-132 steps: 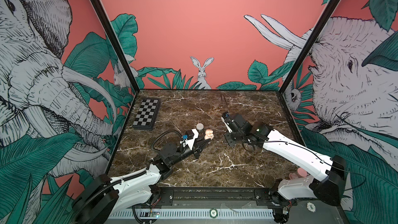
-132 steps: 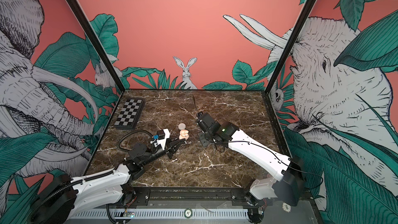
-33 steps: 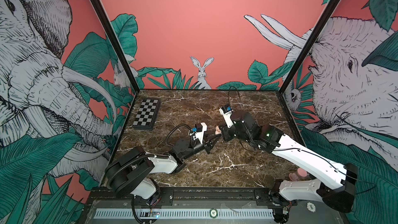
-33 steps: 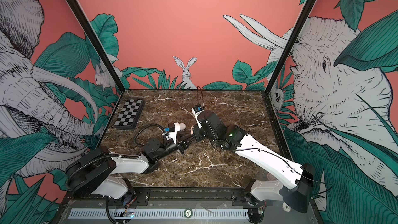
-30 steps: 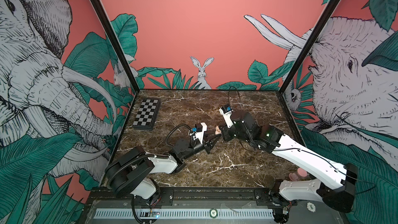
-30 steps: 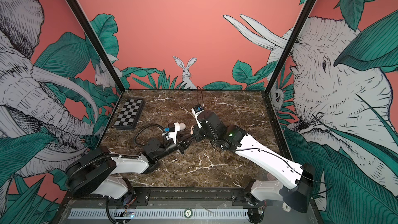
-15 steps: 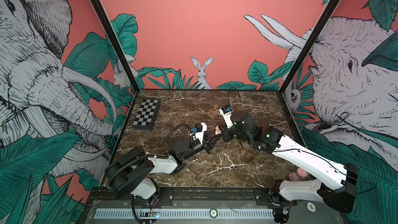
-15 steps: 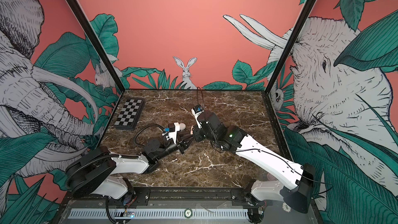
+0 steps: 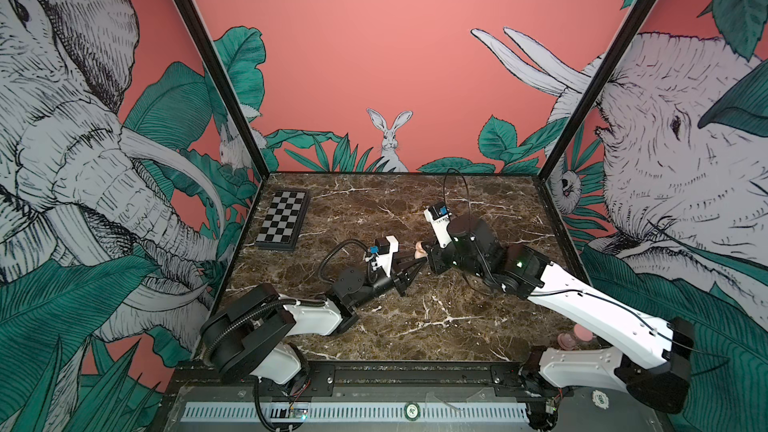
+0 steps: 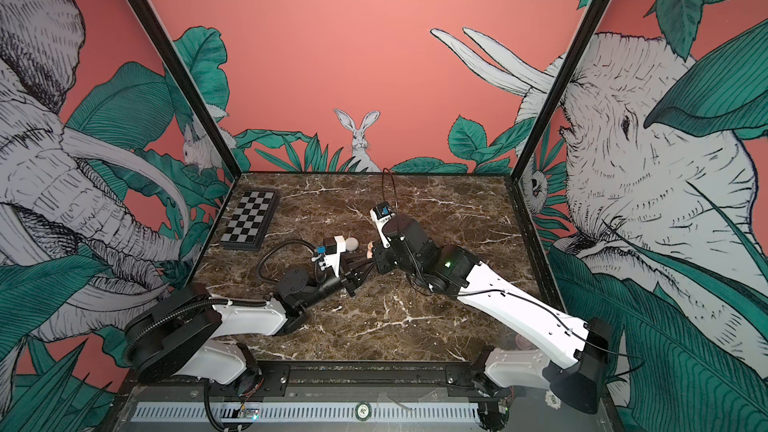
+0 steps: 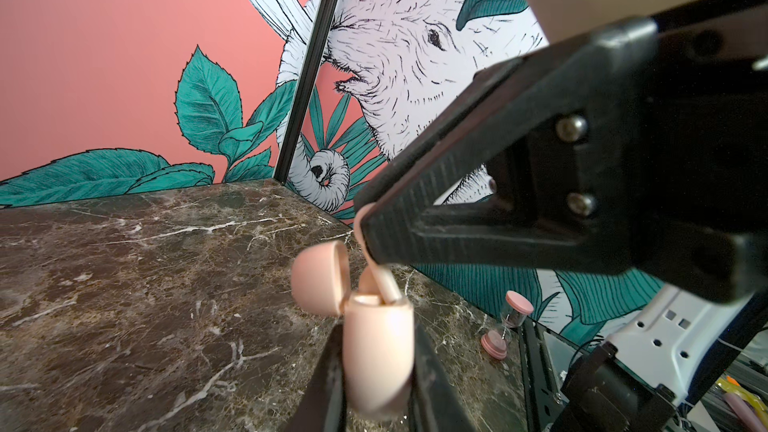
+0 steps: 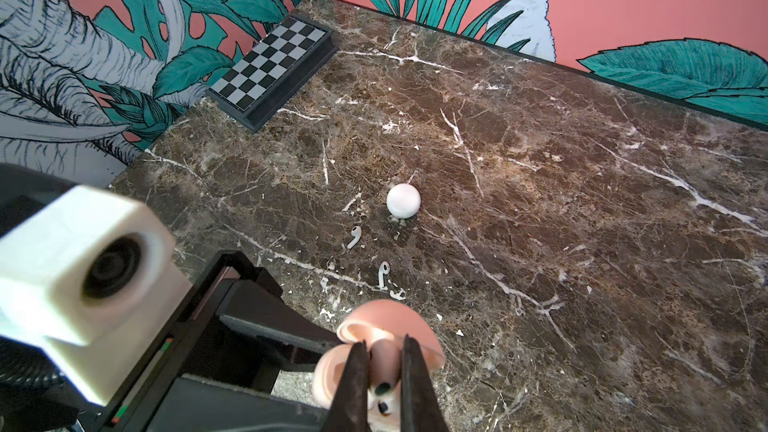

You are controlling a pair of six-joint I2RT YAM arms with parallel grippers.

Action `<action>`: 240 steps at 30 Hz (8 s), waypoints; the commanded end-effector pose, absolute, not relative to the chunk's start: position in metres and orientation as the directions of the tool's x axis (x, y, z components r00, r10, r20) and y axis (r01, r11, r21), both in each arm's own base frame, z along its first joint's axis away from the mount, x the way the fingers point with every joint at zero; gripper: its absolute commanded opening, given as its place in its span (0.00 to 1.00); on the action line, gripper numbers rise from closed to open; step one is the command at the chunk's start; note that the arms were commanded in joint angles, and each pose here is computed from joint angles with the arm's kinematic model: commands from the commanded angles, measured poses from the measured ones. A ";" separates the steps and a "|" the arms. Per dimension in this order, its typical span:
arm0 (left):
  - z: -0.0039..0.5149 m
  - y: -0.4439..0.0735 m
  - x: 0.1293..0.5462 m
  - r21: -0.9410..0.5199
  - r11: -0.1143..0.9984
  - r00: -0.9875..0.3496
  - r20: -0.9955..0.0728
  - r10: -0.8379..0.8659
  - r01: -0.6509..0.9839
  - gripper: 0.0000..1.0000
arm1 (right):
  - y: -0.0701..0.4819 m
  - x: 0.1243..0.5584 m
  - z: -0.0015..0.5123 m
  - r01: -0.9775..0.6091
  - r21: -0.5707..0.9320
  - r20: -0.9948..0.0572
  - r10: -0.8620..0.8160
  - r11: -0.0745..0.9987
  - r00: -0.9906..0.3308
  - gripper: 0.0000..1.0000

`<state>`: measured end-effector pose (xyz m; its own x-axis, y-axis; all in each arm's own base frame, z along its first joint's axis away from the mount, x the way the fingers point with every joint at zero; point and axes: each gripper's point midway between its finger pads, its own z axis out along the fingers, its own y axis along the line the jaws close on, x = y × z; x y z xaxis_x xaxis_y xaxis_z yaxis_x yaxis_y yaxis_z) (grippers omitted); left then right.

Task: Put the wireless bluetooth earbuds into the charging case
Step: 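Lower the held earbud with the right gripper toward the empty case slot, then push the earbud down into the case slot with the right gripper, then press the earbud further into the pink case slot with the right gripper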

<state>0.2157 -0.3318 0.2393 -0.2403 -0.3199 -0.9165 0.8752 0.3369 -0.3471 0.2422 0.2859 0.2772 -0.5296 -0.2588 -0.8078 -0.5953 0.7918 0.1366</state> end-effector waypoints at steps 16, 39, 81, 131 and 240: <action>0.277 -0.322 0.216 -0.308 0.342 -0.154 -0.899 -0.410 0.888 0.00 | 0.288 0.233 0.271 -0.605 0.147 -0.799 -0.267 0.782 -0.540 0.09; 0.276 -0.321 0.218 -0.286 0.367 -0.126 -0.907 -0.402 0.885 0.00 | 0.284 0.231 0.272 -0.554 0.189 -0.779 -0.220 0.811 -0.587 0.06; 0.281 -0.315 0.218 -0.175 0.428 -0.005 -0.929 -0.370 0.887 0.00 | 0.286 0.230 0.272 -0.550 0.203 -0.776 -0.209 0.810 -0.595 0.05; 0.278 -0.316 0.215 -0.191 0.405 -0.032 -0.929 -0.369 0.894 0.00 | 0.288 0.230 0.266 -0.549 0.217 -0.766 -0.208 0.807 -0.608 0.14; 0.276 -0.320 0.207 -0.185 0.361 -0.047 -0.932 -0.359 0.914 0.00 | 0.296 0.208 0.305 -0.676 0.390 -0.781 -0.165 0.625 -0.603 0.68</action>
